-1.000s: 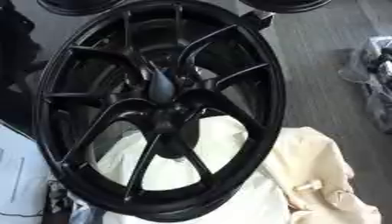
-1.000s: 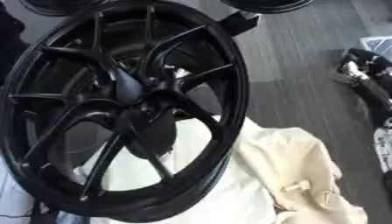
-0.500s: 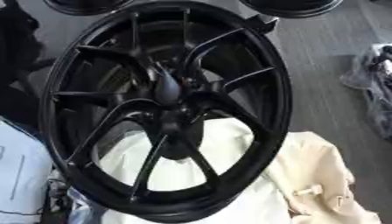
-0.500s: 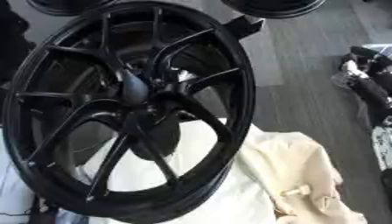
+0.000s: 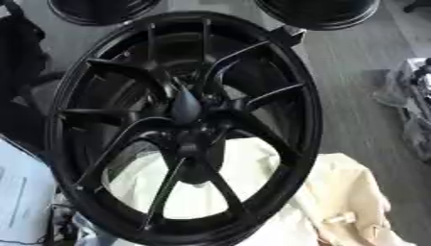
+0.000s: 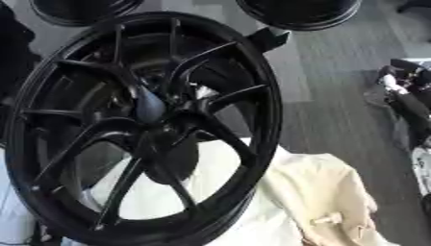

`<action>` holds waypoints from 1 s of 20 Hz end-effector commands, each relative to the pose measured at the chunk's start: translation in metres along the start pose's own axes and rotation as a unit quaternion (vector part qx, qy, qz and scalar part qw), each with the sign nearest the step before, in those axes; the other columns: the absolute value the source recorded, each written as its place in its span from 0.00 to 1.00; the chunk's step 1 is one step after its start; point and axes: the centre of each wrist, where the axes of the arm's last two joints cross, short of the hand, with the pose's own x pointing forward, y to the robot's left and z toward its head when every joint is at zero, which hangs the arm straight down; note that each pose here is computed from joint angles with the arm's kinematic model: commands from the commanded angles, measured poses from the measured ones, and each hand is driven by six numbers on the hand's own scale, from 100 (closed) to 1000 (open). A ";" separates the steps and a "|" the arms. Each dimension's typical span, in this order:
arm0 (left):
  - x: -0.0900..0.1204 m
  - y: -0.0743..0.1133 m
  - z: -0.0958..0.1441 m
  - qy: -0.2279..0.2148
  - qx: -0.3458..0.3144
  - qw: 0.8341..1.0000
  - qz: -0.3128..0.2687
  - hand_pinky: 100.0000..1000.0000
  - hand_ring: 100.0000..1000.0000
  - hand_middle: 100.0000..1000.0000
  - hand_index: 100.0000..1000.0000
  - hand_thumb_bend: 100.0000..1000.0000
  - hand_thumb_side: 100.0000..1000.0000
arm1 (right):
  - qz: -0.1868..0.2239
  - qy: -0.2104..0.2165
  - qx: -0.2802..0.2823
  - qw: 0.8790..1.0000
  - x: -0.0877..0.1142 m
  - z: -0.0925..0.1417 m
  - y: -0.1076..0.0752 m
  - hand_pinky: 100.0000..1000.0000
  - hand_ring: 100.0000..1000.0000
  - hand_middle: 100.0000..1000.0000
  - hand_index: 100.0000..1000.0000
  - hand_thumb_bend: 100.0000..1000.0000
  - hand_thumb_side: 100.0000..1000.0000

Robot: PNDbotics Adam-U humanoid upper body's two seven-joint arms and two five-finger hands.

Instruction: Pull the pin out of the wheel hub.

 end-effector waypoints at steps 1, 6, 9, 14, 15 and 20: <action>-0.012 0.007 0.001 0.027 0.012 1.000 -0.009 0.87 0.78 0.70 0.79 0.03 0.00 | 0.010 -0.023 -0.002 1.000 0.015 -0.004 -0.007 0.98 0.72 0.63 0.77 0.04 0.23; -0.035 0.003 -0.001 0.074 0.007 0.997 -0.017 0.88 0.80 0.74 0.90 0.39 0.41 | 0.009 -0.023 -0.001 1.000 0.015 -0.005 -0.007 0.98 0.72 0.63 0.77 0.04 0.23; -0.039 0.001 -0.002 0.077 0.008 0.997 -0.009 0.87 0.80 0.73 0.89 0.33 0.39 | 0.008 -0.023 -0.002 1.000 0.015 -0.004 -0.007 0.98 0.72 0.63 0.77 0.04 0.23; -0.028 -0.002 -0.003 0.037 0.025 0.999 0.030 0.86 0.78 0.72 0.85 0.04 0.43 | 0.007 -0.022 -0.001 1.000 0.014 -0.004 -0.006 0.98 0.72 0.63 0.77 0.04 0.23; -0.024 -0.004 -0.003 0.027 0.035 0.998 0.047 0.86 0.78 0.71 0.83 0.00 0.45 | 0.007 -0.022 -0.001 1.000 0.015 -0.004 -0.006 0.98 0.72 0.63 0.77 0.04 0.23; -0.001 -0.016 -0.001 -0.031 0.107 0.981 0.156 0.82 0.73 0.66 0.75 0.00 0.73 | 0.005 -0.026 0.003 1.000 0.016 -0.005 -0.005 0.98 0.72 0.63 0.77 0.04 0.22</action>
